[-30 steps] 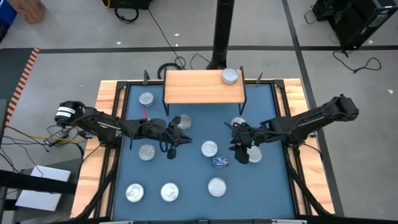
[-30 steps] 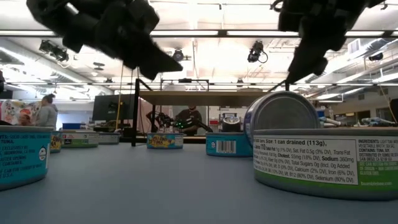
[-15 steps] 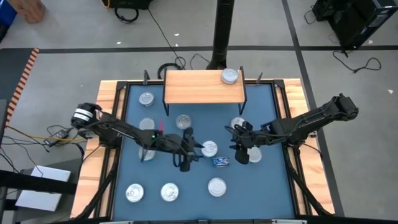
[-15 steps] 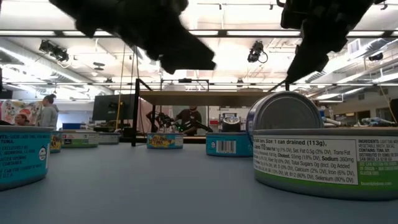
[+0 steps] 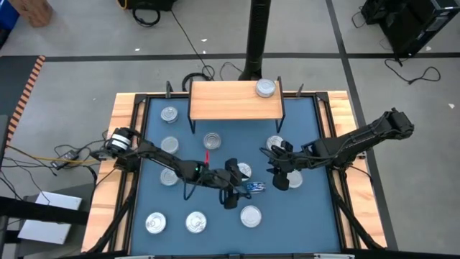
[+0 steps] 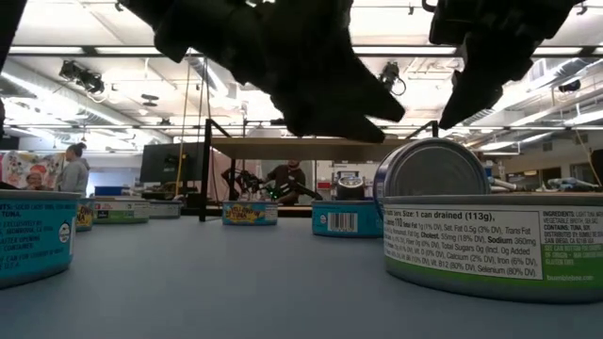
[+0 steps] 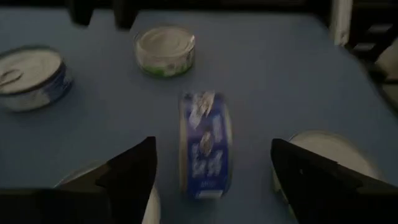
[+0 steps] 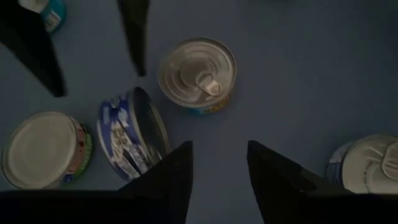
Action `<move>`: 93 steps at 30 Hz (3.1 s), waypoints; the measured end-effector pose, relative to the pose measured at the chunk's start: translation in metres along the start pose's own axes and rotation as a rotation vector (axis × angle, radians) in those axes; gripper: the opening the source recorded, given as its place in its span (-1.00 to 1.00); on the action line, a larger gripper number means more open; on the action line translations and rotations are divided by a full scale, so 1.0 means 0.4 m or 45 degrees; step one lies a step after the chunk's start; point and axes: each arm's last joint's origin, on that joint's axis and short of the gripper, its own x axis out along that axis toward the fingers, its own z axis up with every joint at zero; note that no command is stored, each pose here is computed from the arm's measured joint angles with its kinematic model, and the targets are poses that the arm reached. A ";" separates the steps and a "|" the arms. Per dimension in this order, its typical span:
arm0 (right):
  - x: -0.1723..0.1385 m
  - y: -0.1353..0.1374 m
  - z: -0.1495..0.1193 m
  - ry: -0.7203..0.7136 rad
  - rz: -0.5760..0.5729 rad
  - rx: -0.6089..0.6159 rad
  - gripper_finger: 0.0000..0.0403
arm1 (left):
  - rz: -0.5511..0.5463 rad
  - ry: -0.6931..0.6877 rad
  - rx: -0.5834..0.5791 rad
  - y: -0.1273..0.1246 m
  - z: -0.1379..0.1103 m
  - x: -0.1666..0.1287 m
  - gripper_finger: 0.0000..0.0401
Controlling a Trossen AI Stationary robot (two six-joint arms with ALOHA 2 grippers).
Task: Stack canned seafood by type on shelf
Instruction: Put the blue tuna can on the shelf
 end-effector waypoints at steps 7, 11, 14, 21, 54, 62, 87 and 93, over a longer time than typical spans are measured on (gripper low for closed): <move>-0.003 0.009 -0.005 -0.015 -0.011 -0.020 -0.21 | 0.049 -0.010 0.006 -0.009 -0.006 0.008 0.68; -0.003 0.009 -0.005 -0.016 -0.010 -0.021 -0.21 | 0.113 -0.006 0.011 -0.009 -0.017 0.017 0.68; -0.003 0.010 -0.004 -0.019 -0.009 -0.021 -0.21 | 0.122 -0.016 0.009 -0.008 -0.015 0.017 0.68; -0.003 0.009 -0.003 -0.025 -0.008 -0.040 -0.21 | 0.062 -0.009 0.009 -0.016 -0.024 0.041 0.68; -0.007 0.021 -0.010 -0.033 -0.006 -0.071 -0.22 | 0.212 0.075 0.285 -0.010 0.096 -0.040 -0.27; -0.011 0.033 -0.017 -0.064 -0.039 -0.094 -0.22 | 0.662 0.145 0.509 0.065 0.180 -0.184 -0.27; -0.012 0.032 -0.012 -0.098 -0.066 -0.110 -0.22 | 1.291 0.639 0.707 0.513 0.205 -0.272 -0.27; -0.011 0.032 -0.013 -0.098 -0.067 -0.111 -0.22 | 1.317 0.787 0.682 0.577 0.179 -0.295 -0.27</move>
